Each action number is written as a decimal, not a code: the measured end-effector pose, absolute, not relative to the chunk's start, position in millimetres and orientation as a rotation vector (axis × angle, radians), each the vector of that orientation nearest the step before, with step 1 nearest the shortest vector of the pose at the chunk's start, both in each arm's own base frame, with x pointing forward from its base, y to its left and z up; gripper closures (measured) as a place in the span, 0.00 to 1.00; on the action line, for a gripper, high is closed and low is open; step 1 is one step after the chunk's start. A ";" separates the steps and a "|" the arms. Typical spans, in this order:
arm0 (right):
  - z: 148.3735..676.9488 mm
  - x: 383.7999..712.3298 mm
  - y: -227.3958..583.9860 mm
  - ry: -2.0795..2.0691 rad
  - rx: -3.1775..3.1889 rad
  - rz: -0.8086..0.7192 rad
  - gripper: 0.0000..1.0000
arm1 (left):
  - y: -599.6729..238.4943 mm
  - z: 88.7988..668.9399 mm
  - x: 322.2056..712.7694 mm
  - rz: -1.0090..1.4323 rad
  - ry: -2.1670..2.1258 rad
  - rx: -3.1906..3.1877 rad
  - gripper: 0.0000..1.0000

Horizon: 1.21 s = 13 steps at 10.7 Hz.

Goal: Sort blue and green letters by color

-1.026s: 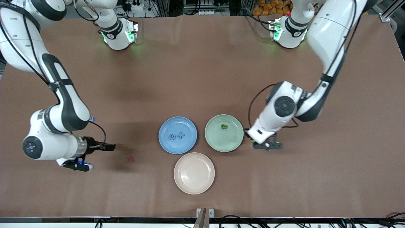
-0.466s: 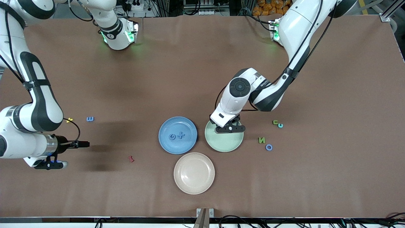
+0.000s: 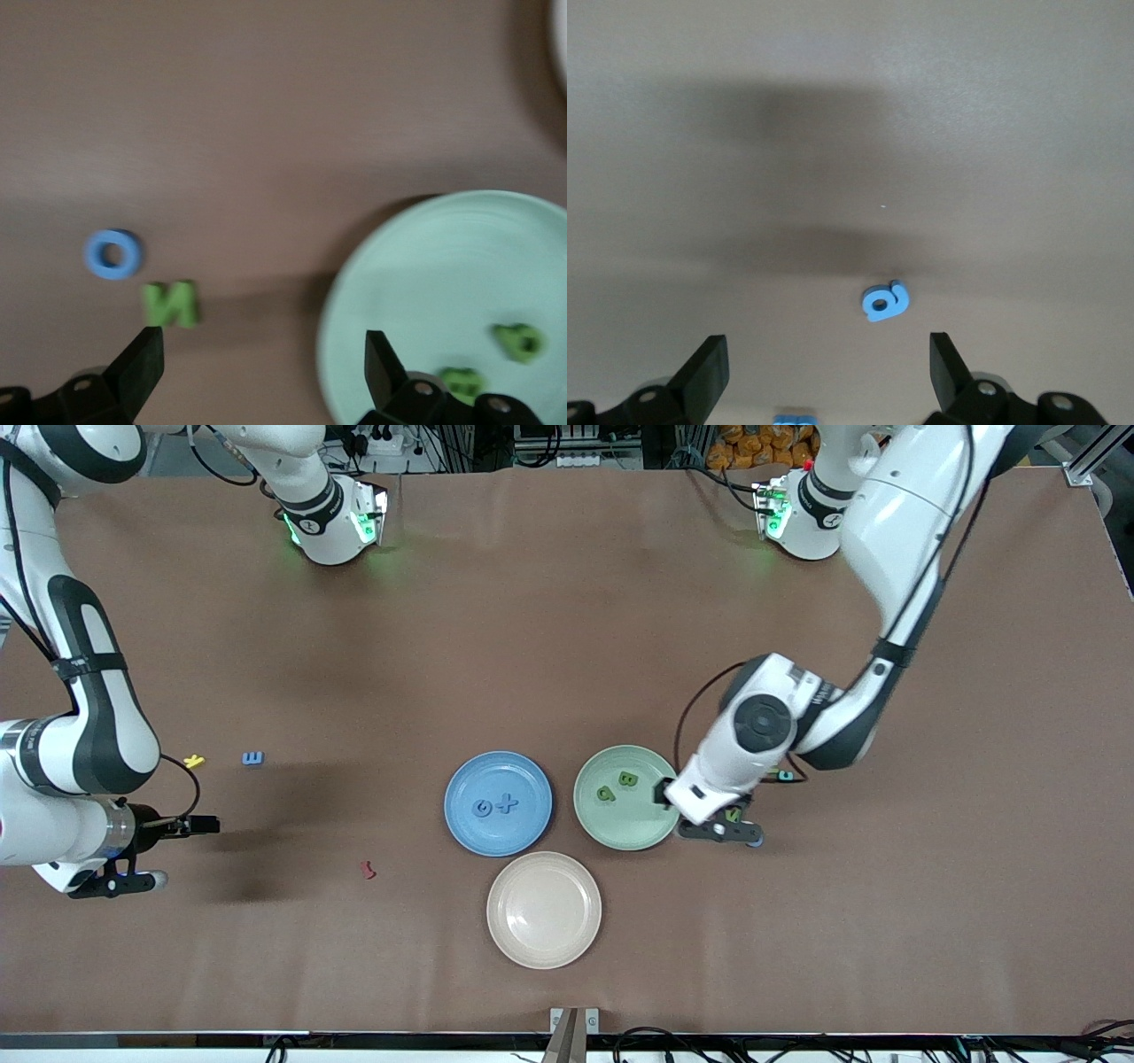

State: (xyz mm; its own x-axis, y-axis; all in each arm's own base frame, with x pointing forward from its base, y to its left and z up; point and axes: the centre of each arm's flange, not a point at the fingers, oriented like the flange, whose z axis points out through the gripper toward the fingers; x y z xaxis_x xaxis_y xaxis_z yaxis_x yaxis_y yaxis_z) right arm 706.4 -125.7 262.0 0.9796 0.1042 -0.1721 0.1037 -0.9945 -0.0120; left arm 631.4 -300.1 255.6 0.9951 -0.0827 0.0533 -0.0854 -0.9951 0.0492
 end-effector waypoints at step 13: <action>221.3 708.8 -158.6 -0.402 -3.114 0.151 0.00 | -214.5 193.4 621.0 -0.090 0.000 3.095 0.00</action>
State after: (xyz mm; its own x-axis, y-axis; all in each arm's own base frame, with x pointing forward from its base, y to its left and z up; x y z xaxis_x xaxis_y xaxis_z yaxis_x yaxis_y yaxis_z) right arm 708.8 -158.6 221.3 0.9626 0.2534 -0.0957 0.2536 -0.9673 -0.0102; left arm 621.0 -214.5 193.4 0.9983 -0.0012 -0.0582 0.0014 -0.9990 0.0454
